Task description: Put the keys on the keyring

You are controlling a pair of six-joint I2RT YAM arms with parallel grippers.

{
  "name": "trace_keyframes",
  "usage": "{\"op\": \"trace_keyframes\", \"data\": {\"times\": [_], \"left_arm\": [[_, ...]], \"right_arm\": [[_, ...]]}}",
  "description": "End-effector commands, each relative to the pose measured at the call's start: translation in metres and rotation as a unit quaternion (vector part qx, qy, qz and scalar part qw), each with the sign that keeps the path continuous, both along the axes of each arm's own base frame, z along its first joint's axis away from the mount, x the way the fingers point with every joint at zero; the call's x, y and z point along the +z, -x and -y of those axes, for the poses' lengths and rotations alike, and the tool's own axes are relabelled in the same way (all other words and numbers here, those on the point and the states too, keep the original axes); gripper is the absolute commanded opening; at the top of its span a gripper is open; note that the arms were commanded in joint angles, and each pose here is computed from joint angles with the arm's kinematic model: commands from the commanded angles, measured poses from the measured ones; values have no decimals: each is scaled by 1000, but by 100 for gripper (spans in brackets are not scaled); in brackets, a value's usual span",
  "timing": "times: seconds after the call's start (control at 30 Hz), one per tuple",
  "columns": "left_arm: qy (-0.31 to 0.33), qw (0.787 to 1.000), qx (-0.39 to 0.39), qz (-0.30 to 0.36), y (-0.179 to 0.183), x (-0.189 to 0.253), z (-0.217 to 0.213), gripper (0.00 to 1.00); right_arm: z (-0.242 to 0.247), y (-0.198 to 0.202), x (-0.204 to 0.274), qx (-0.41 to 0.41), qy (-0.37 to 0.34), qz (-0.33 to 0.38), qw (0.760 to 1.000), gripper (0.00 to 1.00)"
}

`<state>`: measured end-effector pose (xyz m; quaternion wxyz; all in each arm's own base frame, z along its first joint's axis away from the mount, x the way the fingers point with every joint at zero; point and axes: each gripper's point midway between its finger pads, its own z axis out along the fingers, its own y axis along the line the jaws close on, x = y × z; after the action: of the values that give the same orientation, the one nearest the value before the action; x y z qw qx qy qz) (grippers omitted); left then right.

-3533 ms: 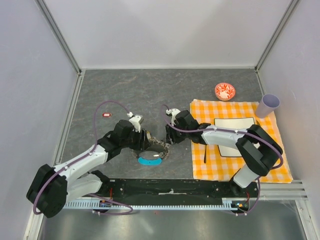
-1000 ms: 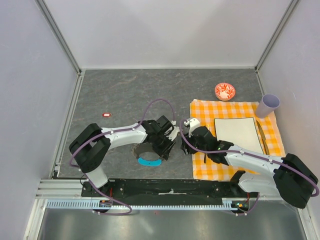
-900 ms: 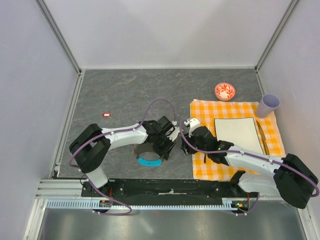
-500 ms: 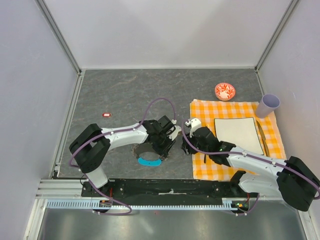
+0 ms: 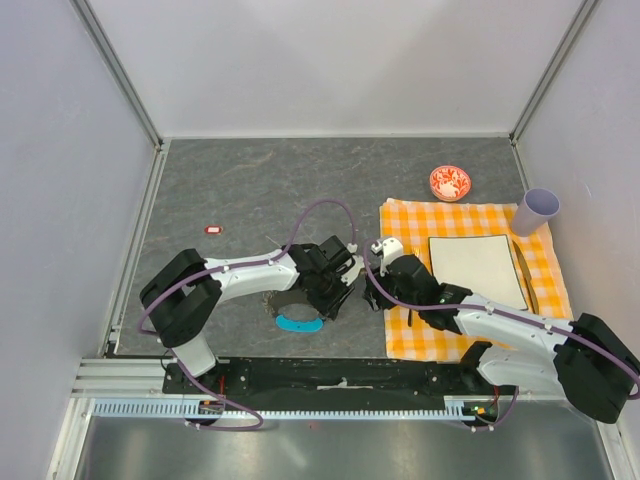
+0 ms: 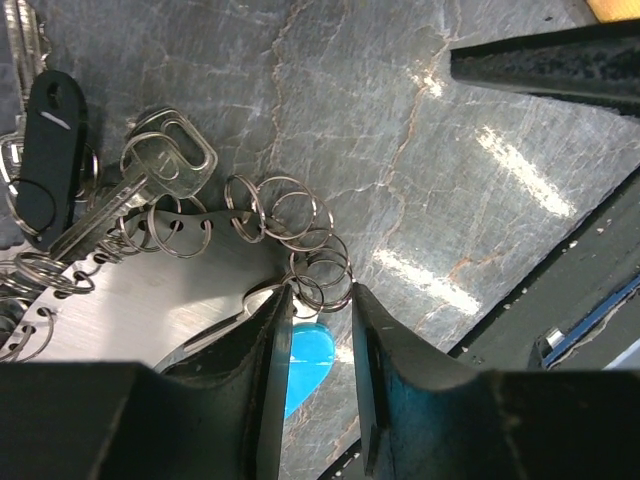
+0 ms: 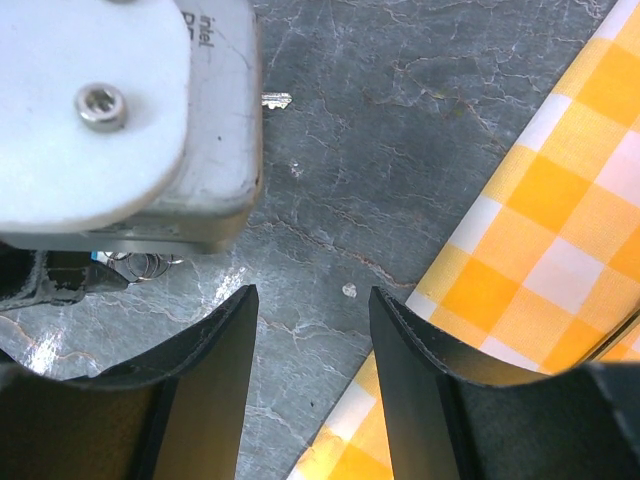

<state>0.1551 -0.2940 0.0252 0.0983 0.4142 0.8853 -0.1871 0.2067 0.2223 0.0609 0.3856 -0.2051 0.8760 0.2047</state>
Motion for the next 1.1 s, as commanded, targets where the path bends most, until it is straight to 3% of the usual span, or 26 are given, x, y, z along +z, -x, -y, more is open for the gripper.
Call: {"op": "trace_keyframes", "data": {"times": [0.0,0.23,0.53,0.83,1.07], "left_arm": [[2,1000,12,17,-9,5,6,36],[-26,998,45,27,-11,-2,-10,31],[-48,992,115,-4,18,-12,-51,31],[25,987,153,51,-3,21,-43,37],[112,965,226,78,-22,34,-55,38]], "right_arm": [[-4,-5,10,-2,-18,18,1000,57],[-4,-8,13,-3,-19,25,999,56],[-19,-20,16,17,-17,35,999,56],[-69,-12,18,129,-69,13,989,56],[-97,-8,11,192,-96,-2,977,56]]}}
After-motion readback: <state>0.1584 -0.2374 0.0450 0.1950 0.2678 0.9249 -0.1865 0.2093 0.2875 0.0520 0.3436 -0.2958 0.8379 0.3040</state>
